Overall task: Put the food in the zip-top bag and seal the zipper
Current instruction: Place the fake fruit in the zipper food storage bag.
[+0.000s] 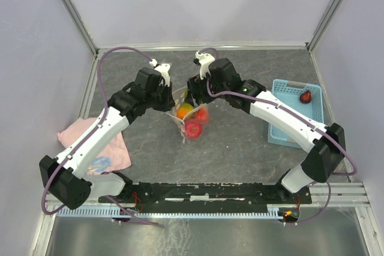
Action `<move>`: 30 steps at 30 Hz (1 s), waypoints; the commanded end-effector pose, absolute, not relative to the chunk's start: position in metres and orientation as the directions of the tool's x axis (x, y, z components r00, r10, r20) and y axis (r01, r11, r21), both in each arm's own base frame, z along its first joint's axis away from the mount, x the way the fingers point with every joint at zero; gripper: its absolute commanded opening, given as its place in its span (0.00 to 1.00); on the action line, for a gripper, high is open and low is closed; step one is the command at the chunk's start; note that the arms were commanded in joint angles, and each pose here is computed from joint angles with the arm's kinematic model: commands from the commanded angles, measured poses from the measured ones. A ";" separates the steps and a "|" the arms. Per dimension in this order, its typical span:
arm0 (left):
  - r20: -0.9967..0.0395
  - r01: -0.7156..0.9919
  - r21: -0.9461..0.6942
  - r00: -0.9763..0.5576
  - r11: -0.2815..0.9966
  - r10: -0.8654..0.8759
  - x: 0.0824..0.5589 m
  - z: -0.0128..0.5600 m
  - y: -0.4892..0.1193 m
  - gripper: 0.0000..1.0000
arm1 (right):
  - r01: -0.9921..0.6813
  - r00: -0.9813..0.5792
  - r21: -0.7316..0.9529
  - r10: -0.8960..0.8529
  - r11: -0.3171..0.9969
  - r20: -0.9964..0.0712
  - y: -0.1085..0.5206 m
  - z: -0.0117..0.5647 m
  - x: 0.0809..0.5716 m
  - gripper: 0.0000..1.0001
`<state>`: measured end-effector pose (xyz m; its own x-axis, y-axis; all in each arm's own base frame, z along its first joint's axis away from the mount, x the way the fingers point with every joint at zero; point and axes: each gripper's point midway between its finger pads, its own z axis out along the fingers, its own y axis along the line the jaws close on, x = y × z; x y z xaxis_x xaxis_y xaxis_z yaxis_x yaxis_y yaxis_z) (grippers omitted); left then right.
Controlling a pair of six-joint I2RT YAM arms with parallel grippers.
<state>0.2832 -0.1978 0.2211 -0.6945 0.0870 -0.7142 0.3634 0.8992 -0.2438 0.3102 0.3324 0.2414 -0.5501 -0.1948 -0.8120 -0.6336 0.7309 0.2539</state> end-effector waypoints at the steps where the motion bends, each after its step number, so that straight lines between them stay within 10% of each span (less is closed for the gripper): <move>1: -0.739 0.368 -0.270 -0.672 0.890 0.053 0.288 0.233 -0.201 0.03 | -0.583 -0.515 0.166 -0.205 0.795 -0.832 0.321 0.258 0.328 0.73; 30: -0.740 0.370 -0.272 -0.671 0.888 0.053 0.287 0.234 -0.202 0.03 | -0.537 -0.512 0.133 -0.196 0.833 -0.836 0.302 0.279 0.326 0.92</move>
<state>0.2832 -0.1978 0.2211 -0.6945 0.0870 -0.7142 0.3634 0.8992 -0.2438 0.3188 0.3178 0.2451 -0.5565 -0.2467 -0.7934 -0.5904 0.7893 0.1687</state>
